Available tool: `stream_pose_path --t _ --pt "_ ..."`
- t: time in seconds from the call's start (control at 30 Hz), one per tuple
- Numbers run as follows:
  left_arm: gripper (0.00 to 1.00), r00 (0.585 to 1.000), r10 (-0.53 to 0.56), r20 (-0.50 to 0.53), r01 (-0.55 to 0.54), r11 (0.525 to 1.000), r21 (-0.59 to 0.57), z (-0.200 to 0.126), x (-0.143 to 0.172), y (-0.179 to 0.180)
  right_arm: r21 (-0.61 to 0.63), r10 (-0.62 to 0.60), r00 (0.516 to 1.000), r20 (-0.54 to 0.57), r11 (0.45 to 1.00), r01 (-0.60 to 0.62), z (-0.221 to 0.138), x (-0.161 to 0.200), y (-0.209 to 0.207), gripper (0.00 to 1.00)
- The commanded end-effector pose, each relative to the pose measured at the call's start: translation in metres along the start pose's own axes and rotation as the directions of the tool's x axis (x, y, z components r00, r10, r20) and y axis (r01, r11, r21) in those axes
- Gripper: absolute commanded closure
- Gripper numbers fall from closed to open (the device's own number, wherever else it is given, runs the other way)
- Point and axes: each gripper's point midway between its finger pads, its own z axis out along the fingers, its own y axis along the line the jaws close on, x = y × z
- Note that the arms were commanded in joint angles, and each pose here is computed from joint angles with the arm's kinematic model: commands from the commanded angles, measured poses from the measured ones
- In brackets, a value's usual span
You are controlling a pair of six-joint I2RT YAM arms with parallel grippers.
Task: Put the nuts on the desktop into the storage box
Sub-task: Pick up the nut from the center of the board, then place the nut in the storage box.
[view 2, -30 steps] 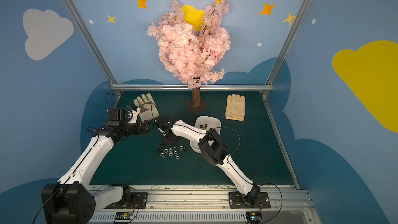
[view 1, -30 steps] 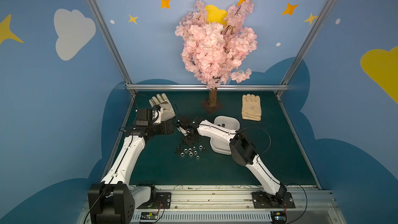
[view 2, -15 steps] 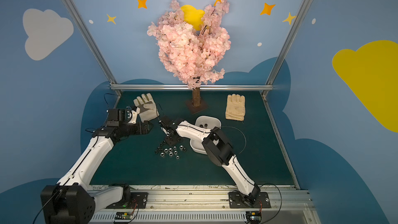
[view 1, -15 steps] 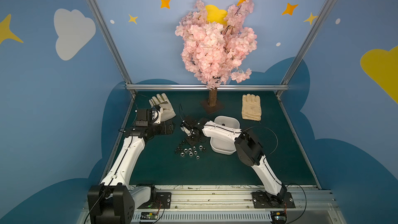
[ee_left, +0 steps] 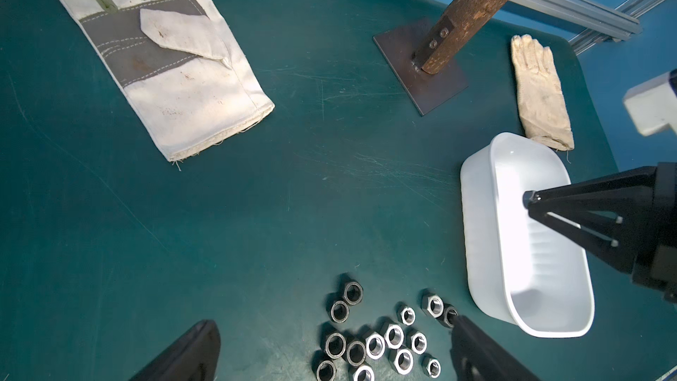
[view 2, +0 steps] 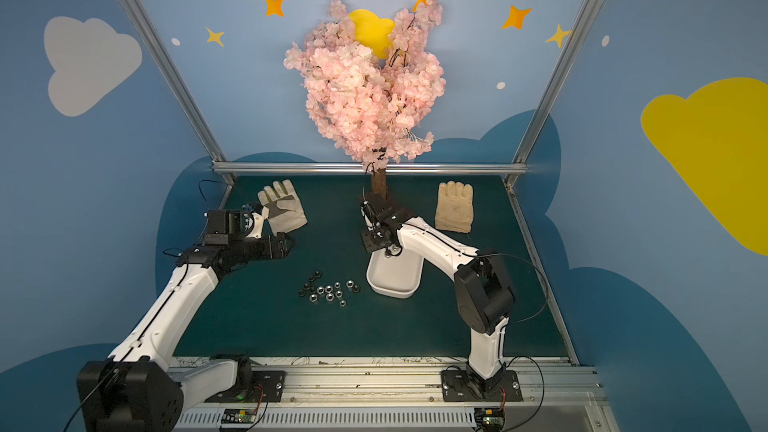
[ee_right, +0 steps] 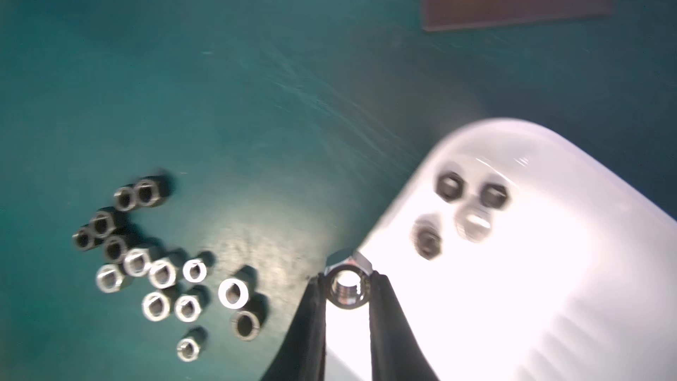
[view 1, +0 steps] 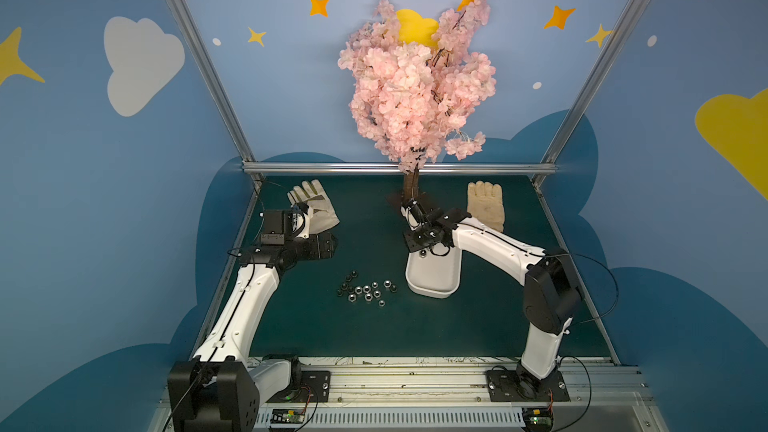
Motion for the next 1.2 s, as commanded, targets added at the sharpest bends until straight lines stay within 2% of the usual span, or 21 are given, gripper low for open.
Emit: stream_pose_path --t 0.0,0.33,0.6,0.67,0.77,0.87,1.07,1.17 --pt "0.00 1.000 0.000 0.001 0.000 1.000 0.010 0.001 0.001 -0.001 0.054 0.056 0.997 -0.057 0.997 -0.053 0.002 0.021 -0.027 0.87" --pt "0.00 1.000 -0.005 -0.006 0.005 1.000 0.010 0.004 0.002 0.000 0.106 0.131 0.967 -0.220 0.988 -0.109 0.033 0.065 -0.051 0.85" --pt "0.00 1.000 -0.006 -0.009 0.007 1.000 0.017 0.005 0.003 -0.001 0.159 0.137 0.957 -0.255 0.982 -0.099 0.059 0.063 -0.066 0.84" --pt "0.00 1.000 -0.008 -0.013 0.008 1.000 0.020 0.006 0.003 -0.001 0.161 0.124 0.960 -0.251 0.983 -0.085 0.060 0.058 -0.067 0.80" --pt "0.00 1.000 -0.009 -0.013 0.010 1.000 0.020 0.006 0.003 -0.001 0.160 0.107 0.966 -0.237 0.985 -0.070 0.056 0.049 -0.066 0.64" --pt "0.00 1.000 -0.007 -0.010 0.007 1.000 0.019 0.005 0.003 -0.001 0.154 0.079 0.977 -0.200 0.987 -0.048 0.044 0.038 -0.061 0.43" --pt "0.00 1.000 -0.006 -0.009 0.006 1.000 0.017 0.005 0.003 -0.001 0.149 -0.057 0.995 -0.083 0.986 0.069 -0.003 0.009 -0.031 0.04" --pt "0.00 1.000 -0.005 -0.009 0.005 1.000 0.017 0.005 0.003 -0.001 0.155 -0.145 0.989 -0.011 0.977 0.145 -0.028 -0.003 -0.007 0.01"
